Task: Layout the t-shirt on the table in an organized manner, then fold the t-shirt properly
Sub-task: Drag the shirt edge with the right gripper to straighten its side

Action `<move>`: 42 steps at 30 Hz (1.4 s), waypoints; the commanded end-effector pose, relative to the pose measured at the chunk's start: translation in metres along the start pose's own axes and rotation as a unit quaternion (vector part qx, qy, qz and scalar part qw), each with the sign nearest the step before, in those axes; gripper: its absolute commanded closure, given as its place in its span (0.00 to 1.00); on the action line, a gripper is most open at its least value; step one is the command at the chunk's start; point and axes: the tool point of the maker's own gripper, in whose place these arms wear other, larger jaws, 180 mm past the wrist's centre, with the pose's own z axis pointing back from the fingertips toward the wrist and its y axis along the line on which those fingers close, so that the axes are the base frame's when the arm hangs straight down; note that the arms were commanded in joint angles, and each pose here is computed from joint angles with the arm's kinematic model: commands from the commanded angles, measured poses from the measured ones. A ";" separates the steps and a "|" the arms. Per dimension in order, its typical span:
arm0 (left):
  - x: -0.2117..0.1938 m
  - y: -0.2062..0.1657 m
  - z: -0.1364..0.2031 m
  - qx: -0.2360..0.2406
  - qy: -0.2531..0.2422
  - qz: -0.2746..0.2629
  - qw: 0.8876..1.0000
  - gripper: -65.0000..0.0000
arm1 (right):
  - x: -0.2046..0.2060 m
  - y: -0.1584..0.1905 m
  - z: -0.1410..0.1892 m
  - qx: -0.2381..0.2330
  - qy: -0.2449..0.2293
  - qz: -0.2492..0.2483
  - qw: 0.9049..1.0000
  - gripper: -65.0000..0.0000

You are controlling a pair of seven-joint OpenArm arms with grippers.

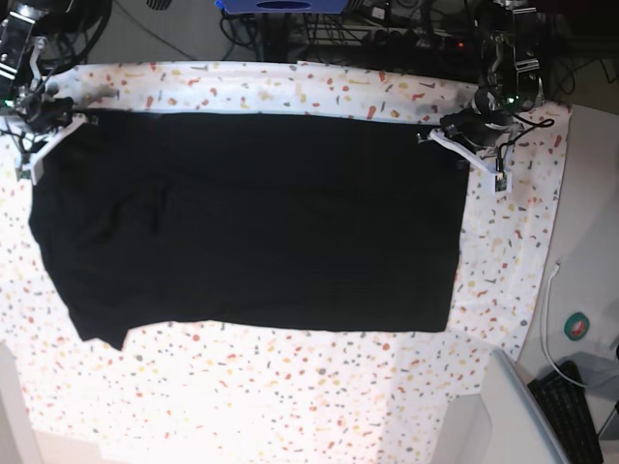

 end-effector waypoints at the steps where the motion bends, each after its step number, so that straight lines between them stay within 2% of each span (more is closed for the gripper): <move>1: -0.016 0.019 0.004 0.032 0.031 -0.012 0.999 1.00 | -0.007 -0.009 0.004 -0.014 0.015 0.008 1.000 1.00; 9: -0.031 0.023 0.017 0.036 0.040 -0.016 0.998 1.00 | -0.010 -0.014 0.019 -0.027 0.006 0.023 0.999 1.00; 20: -0.019 0.018 0.030 0.031 0.018 -0.026 0.999 1.00 | -0.003 -0.015 0.023 -0.030 -0.005 0.027 0.999 1.00; 26: 0.012 0.007 0.035 0.020 -0.022 -0.034 0.999 1.00 | 0.027 -0.011 0.042 -0.038 -0.049 0.038 0.997 1.00; 28: 0.019 0.003 0.038 0.017 -0.022 -0.037 0.999 1.00 | 0.040 -0.010 0.053 -0.045 -0.062 0.045 0.996 1.00; 32: 0.046 0.016 0.049 0.037 -0.038 -0.016 0.998 1.00 | 0.092 -0.005 0.065 -0.046 -0.120 0.044 0.991 1.00; 35: 0.064 0.025 0.050 0.048 -0.054 -0.002 0.997 1.00 | 0.139 -0.005 0.059 -0.037 -0.150 0.033 0.987 1.00; 37: 0.072 0.027 0.050 0.051 -0.063 0.002 0.997 1.00 | 0.168 -0.008 0.047 -0.025 -0.152 0.018 0.988 1.00; 38: 0.075 0.027 0.049 0.051 -0.066 0.002 0.997 1.00 | 0.182 -0.008 0.042 -0.018 -0.153 0.010 0.988 0.96; 42: 0.071 0.029 0.050 0.052 -0.062 0.001 0.997 1.00 | 0.213 -0.013 0.012 0.012 -0.142 -0.025 0.989 0.46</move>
